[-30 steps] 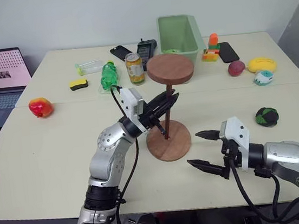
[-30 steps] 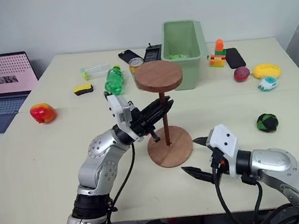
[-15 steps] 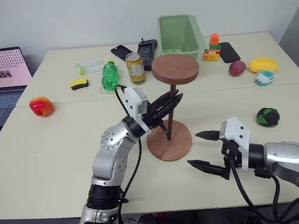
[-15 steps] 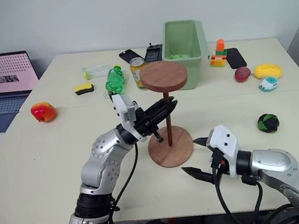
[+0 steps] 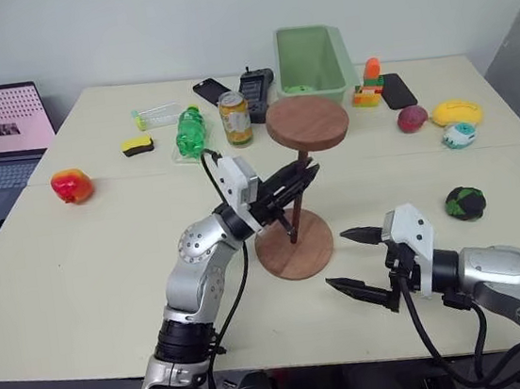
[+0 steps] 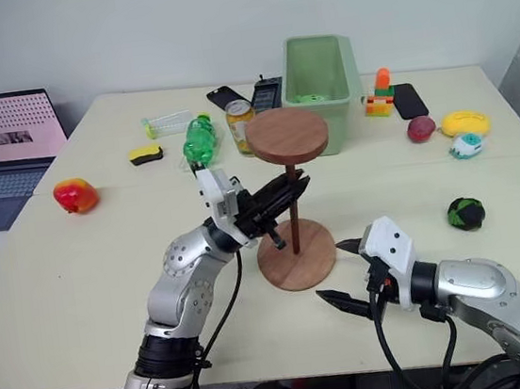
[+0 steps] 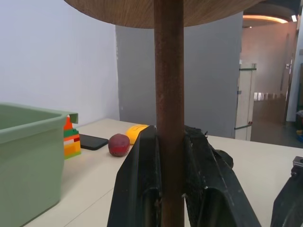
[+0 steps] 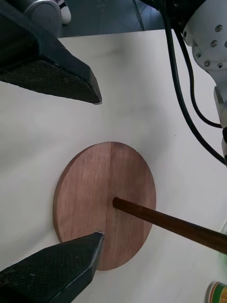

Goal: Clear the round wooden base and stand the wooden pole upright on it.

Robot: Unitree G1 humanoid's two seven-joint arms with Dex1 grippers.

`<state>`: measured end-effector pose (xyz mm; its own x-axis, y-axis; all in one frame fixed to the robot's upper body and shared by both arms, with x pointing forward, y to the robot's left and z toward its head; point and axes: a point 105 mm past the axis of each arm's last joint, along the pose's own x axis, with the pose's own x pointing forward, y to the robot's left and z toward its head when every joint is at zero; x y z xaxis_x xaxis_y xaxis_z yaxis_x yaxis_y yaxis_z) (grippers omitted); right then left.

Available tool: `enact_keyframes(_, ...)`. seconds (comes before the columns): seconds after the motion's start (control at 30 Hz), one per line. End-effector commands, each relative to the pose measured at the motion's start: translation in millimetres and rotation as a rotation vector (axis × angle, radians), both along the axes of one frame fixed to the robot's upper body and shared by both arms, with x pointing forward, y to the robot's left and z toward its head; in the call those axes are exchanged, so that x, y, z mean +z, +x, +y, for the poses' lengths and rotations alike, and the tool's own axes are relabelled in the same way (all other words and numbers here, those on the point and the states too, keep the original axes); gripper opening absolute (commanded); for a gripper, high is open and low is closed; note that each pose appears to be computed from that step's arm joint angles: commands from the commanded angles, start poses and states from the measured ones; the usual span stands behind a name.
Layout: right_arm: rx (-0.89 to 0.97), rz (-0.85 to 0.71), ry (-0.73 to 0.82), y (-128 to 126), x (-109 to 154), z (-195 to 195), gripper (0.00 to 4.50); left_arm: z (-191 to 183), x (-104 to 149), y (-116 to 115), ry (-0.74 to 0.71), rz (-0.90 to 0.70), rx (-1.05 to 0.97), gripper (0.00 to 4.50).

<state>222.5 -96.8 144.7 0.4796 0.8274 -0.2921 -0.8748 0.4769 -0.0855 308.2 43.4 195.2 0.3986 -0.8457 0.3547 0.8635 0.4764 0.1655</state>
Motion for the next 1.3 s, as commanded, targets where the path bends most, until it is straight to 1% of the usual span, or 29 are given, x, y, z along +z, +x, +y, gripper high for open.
enact_keyframes(0.03,0.01,-0.045,0.005,-3,8,3,4.5,14,-32,4,0.07,0.099,0.056,0.26)
enact_keyframes(0.17,0.004,-0.047,0.015,-1,9,3,4.5,18,-40,2,0.085,0.123,0.068,0.26)
enact_keyframes(0.37,-0.011,-0.044,0.03,1,10,3,4.5,26,-53,6,0.108,0.17,0.112,0.26)
enact_keyframes(0.73,-0.019,-0.046,0.038,2,11,4,4.5,25,-49,5,0.156,0.141,0.109,0.26)
enact_keyframes(0.8,-0.02,-0.046,0.04,2,11,4,4.5,23,-48,2,0.171,0.128,0.089,0.96)
enact_keyframes(0.83,-0.02,-0.045,0.041,2,11,4,4.5,22,-47,0,0.181,0.122,0.071,0.99)
enact_keyframes(0.87,-0.02,-0.045,0.041,1,11,4,4.5,20,-46,-1,0.187,0.12,0.057,1.12)
enact_keyframes(0.9,-0.021,-0.045,0.042,1,11,4,4.5,18,-45,-3,0.196,0.117,0.041,1.38)
enact_keyframes(1.03,-0.026,-0.045,0.042,2,10,3,4.5,7,-43,-15,0.243,0.094,-0.042,2.16)
enact_keyframes(1.17,-0.029,-0.046,0.042,2,10,3,4.5,8,-44,-14,0.274,0.097,-0.044,2.16)
enact_keyframes(1.3,-0.045,-0.052,0.045,5,11,1,4.5,22,-44,-7,0.382,0.086,-0.026,2.16)
